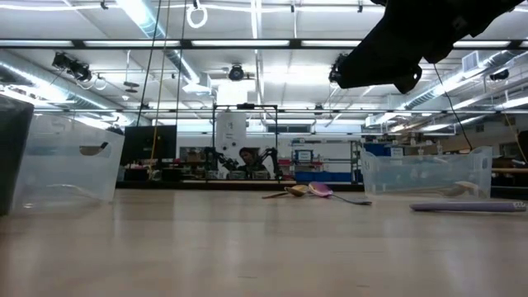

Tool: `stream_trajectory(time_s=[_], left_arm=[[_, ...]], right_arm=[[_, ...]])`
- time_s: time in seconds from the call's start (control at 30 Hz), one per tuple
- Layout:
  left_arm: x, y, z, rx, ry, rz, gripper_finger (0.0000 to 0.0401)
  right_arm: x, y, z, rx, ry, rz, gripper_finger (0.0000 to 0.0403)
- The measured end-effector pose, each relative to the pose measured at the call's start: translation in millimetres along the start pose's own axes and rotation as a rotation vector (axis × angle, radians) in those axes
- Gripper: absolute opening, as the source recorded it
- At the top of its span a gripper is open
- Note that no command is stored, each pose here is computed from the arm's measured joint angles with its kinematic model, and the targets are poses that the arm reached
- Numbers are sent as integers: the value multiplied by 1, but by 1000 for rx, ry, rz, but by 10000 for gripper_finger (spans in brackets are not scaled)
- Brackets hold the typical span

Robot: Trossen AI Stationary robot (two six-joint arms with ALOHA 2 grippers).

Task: Sort silverware by color (type)
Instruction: Put the purple spoon into the bottom transparent bin

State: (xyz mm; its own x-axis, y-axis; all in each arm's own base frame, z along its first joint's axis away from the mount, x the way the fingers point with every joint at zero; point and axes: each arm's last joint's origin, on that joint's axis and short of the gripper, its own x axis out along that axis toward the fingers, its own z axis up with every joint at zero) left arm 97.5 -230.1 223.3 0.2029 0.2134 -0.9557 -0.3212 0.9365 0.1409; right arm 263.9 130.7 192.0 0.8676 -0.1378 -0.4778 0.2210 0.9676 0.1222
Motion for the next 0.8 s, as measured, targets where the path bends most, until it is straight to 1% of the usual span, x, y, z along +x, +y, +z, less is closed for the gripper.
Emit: stream_trajectory(time_s=[0.13,0.23,0.33,0.47,0.53,0.6,0.67,0.8], left_arm=[[2,1,10,-18,9,7,108],[5,2,21,-8,25,12,110],[10,4,38,2,34,15,106],[18,12,65,-7,49,39,103],[22,16,78,7,47,51,103],[26,20,89,57,34,55,103],[29,22,100,132,3,48,103],[34,26,121,330,-101,66,103]], right_arm=[[0,0,0,-4,4,0,142],[0,0,0,-42,3,1,142],[1,-1,1,-71,-7,2,142],[1,-2,2,-50,-7,-2,142],[2,-3,2,-51,-3,-9,142],[3,-5,1,-52,8,-17,142],[4,-7,1,-53,19,-23,142],[6,-11,1,-64,46,-28,142]])
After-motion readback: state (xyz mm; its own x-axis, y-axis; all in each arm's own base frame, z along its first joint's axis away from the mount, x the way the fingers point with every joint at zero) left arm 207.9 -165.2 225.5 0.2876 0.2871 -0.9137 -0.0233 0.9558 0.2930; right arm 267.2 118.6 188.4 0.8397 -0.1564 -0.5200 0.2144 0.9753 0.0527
